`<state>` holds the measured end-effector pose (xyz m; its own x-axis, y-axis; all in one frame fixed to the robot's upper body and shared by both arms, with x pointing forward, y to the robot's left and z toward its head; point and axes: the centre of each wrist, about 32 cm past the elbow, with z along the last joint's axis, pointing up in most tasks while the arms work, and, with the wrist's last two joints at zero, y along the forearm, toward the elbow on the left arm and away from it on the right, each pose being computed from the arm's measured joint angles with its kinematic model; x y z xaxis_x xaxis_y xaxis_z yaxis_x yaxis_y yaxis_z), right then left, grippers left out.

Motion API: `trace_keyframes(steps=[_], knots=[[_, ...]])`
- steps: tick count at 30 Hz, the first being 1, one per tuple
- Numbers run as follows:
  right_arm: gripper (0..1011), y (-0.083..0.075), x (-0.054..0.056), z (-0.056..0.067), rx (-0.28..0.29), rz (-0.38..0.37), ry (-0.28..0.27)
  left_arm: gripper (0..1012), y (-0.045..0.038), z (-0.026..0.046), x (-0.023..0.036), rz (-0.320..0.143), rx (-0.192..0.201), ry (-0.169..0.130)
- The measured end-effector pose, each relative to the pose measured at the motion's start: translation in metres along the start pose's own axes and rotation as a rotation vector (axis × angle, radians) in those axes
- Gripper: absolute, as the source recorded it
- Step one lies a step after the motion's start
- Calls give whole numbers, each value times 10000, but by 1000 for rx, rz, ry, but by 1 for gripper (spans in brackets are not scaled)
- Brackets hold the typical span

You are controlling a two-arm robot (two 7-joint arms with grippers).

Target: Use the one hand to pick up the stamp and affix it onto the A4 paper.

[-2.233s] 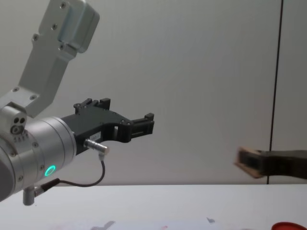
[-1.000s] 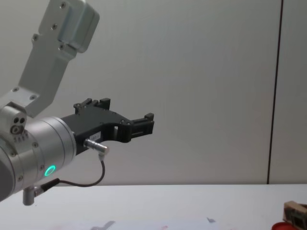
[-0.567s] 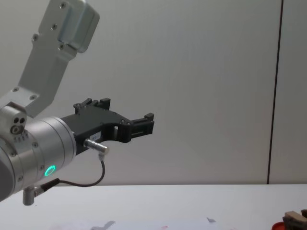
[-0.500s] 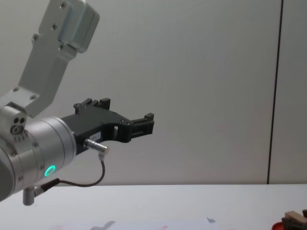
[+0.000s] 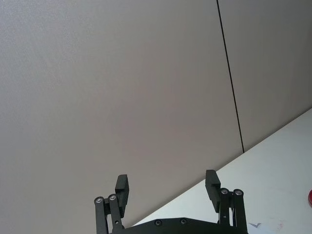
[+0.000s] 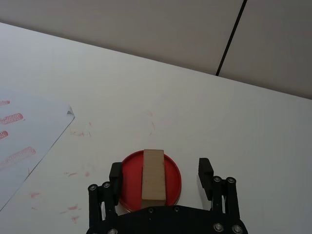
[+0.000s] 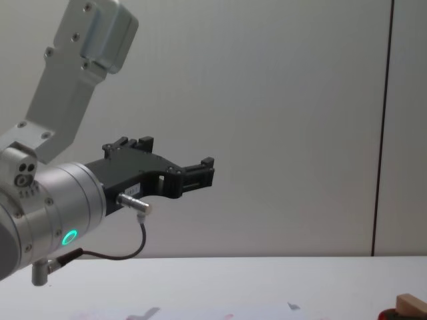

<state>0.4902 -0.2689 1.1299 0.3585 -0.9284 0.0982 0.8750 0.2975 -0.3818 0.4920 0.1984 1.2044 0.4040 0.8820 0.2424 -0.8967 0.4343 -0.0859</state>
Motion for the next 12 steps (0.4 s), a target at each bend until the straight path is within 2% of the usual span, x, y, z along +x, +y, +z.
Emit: trace_keyframes(steps=[1, 3, 7, 12], knots=[[969, 0, 0, -1, 0, 0, 0, 1001, 0, 0, 0, 0, 0, 0], [998, 1, -1, -2, 0, 0, -1, 1002, 0, 0, 0, 0, 0, 0], [1001, 0, -2, 0, 2, -1, -1, 1001, 0, 0, 0, 0, 0, 0], [1001, -34, -35, 37, 37, -3, -1, 1001, 0, 0, 0, 0, 0, 0]])
